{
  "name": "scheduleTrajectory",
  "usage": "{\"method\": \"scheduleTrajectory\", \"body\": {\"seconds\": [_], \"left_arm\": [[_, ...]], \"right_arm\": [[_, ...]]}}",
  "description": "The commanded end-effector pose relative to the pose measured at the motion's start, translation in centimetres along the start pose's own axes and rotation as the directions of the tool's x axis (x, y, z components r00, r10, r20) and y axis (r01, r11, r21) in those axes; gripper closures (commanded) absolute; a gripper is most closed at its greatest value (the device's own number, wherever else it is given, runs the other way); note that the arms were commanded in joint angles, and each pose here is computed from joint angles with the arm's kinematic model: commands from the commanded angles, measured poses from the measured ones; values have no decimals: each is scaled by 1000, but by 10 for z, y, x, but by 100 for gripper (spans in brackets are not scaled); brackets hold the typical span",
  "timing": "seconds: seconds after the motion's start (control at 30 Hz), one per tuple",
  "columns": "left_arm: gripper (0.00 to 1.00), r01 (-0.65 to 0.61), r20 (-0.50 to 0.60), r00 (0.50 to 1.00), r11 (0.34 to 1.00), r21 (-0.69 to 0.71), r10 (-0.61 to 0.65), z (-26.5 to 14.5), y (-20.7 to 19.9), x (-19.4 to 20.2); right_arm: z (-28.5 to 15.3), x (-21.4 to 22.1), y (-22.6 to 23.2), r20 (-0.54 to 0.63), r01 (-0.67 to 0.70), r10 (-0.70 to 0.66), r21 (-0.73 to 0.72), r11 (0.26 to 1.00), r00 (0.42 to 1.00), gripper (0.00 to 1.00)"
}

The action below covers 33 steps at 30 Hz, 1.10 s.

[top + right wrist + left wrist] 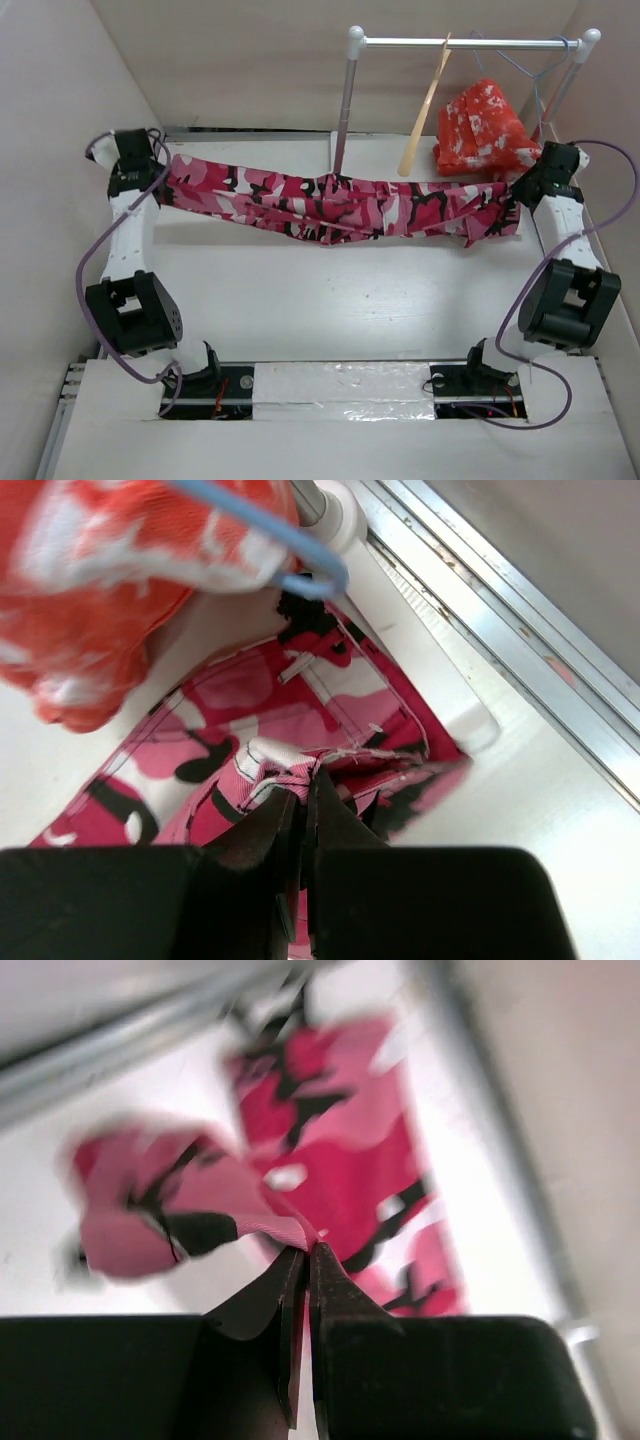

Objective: Place the trousers on the hanger
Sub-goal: Fold the trousers at the center of the board.

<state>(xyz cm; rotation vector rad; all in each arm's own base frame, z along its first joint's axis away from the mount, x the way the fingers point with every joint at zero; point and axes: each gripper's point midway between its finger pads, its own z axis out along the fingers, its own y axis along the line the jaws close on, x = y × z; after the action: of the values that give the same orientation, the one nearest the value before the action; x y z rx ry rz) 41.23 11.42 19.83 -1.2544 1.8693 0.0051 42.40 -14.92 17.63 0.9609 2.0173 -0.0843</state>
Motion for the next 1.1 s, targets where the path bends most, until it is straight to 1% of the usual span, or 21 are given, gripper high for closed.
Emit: {"method": "scheduleTrajectory", "body": {"seconds": [0.0, 0.03, 0.07, 0.1, 0.17, 0.23, 0.27, 0.3, 0.33, 0.4, 0.5, 0.57, 0.63, 0.67, 0.7, 0.73, 0.8, 0.83, 0.93, 0.97, 1.07], "left_arm": [[100, 28, 141, 990, 1000, 14, -30, -42, -15, -72], [100, 30, 187, 982, 1000, 1, -30, -55, -16, -95], [100, 4, 202, 979, 1000, -18, -1, -56, -10, -106], [100, 13, 230, 973, 999, -43, -3, -59, -1, -121], [100, 10, 266, 964, 994, -110, 19, -61, 11, -129], [100, 22, 220, 976, 997, -77, -4, -50, 8, -113], [100, 23, 192, 981, 1000, -21, -18, -51, -1, -108], [100, 22, 193, 981, 1000, -13, -19, -51, -3, -108], [100, 23, 204, 979, 999, -28, -16, -56, -2, -114], [100, 29, 221, 975, 998, -55, -16, -56, 3, -116], [100, 64, 197, 979, 996, -58, -51, -55, 10, -104], [100, 89, 211, 975, 994, -62, -74, -66, 14, -106], [100, 98, 203, 976, 991, -87, -78, -71, 24, -100], [100, 116, 213, 972, 991, -72, -98, -81, 26, -99], [100, 118, 204, 974, 991, -68, -102, -82, 29, -94], [100, 115, 186, 978, 990, -78, -99, -78, 36, -84], [100, 127, 203, 973, 990, -68, -111, -88, 39, -85], [100, 128, 205, 973, 988, -84, -109, -90, 44, -83], [100, 140, 226, 967, 984, -110, -113, -96, 50, -83], [100, 142, 231, 966, 983, -117, -112, -96, 52, -83], [100, 149, 246, 963, 978, -146, -110, -96, 58, -84]], "right_arm": [[-43, -34, -14, 102, -60, 59, 5, 998, 993, 100], [-53, -47, -31, 134, -89, 86, 22, 996, 987, 100], [-57, -50, -39, 125, -102, 98, 22, 995, 987, 100], [-62, -49, -48, 113, -109, 103, 44, 993, 988, 100], [-72, -50, -50, 122, -112, 105, 55, 992, 987, 100], [-71, -45, -56, 111, -150, 145, 38, 988, 983, 100], [-73, -46, -58, 111, -158, 154, 29, 987, 982, 100], [-75, -42, -63, 96, -156, 150, 61, 986, 984, 100], [-84, -59, -63, 125, -135, 125, 76, 988, 984, 100], [-92, -64, -58, 143, -121, 110, 76, 990, 984, 100], [-104, -60, -55, 148, -135, 127, 43, 990, 981, 100], [-112, -53, -58, 158, -110, 99, 64, 992, 982, 100], [-138, -52, -42, 201, -80, 77, 7, 997, 977, 100], [-145, -46, -42, 212, -75, 73, 0, 997, 975, 100], [-156, -52, -39, 261, -80, 86, -36, 996, 961, 100], [-185, -57, -37, 327, -68, 95, -90, 994, 940, 100], [-206, -49, -40, 370, -27, 70, -119, 992, 926, 100], [-234, -51, -44, 441, 10, 51, -136, 991, 896, 100], [-249, -37, -71, 489, 18, 11, -54, 998, 872, 100], [-259, -35, -79, 525, 12, 11, -41, 999, 851, 100], [-252, -16, -98, 502, 2, -17, 31, 1000, 865, 100]]}}
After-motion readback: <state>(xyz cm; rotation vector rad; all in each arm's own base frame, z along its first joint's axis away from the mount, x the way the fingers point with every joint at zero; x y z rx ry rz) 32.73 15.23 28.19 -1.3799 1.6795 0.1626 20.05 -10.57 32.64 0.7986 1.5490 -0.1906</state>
